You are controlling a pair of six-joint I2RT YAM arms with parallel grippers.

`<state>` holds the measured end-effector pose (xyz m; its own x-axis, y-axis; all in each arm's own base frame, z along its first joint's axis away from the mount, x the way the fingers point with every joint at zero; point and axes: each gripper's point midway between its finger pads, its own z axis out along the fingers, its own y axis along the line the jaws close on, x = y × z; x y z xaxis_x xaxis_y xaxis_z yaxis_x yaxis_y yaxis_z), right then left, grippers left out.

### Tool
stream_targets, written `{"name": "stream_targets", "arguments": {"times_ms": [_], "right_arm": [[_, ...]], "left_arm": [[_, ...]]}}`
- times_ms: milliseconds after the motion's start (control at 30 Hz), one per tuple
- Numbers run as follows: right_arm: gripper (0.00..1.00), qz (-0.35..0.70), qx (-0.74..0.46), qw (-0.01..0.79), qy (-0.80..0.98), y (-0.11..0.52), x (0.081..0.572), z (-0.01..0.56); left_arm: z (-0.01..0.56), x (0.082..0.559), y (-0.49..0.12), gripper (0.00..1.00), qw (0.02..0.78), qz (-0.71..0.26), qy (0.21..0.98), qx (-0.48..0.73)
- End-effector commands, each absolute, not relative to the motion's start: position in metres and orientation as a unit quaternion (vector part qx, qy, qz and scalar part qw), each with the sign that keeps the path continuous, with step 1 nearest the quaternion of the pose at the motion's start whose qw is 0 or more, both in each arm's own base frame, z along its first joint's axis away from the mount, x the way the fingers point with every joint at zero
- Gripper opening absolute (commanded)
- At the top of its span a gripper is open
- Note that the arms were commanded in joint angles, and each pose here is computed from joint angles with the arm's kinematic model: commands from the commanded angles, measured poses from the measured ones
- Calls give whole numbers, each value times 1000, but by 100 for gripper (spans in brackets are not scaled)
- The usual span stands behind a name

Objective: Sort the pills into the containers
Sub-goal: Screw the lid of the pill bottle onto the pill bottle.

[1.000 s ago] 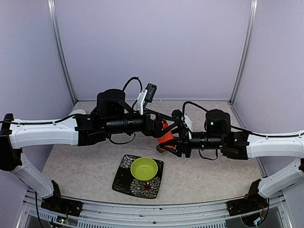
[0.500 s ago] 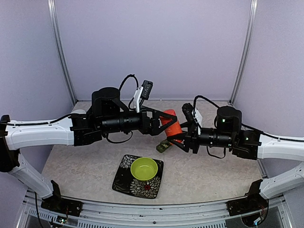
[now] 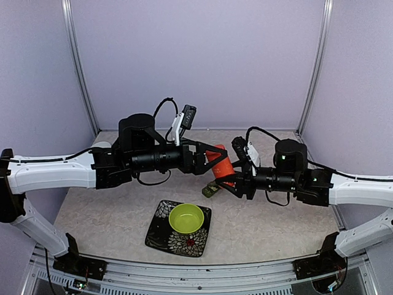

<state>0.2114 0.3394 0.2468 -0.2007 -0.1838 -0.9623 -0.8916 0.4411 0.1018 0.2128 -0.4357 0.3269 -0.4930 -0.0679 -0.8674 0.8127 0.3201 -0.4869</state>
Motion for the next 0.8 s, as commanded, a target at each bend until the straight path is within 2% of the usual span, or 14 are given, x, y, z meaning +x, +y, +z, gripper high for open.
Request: {"name": "stream_targets", "arguments": {"times_ms": [0,500,767], "right_arm": [[9,359,-400,478,695,347,214,234],[8,398,-426,453,675,375,198,230],[9,367,-414,482,680,360,204,239]], "left_arm": [[348,199,-439,99,429,-547,660,284],[349,184,-452,99,412,-568,643,307],[338,194,-443,99,411,-541,672,295]]}}
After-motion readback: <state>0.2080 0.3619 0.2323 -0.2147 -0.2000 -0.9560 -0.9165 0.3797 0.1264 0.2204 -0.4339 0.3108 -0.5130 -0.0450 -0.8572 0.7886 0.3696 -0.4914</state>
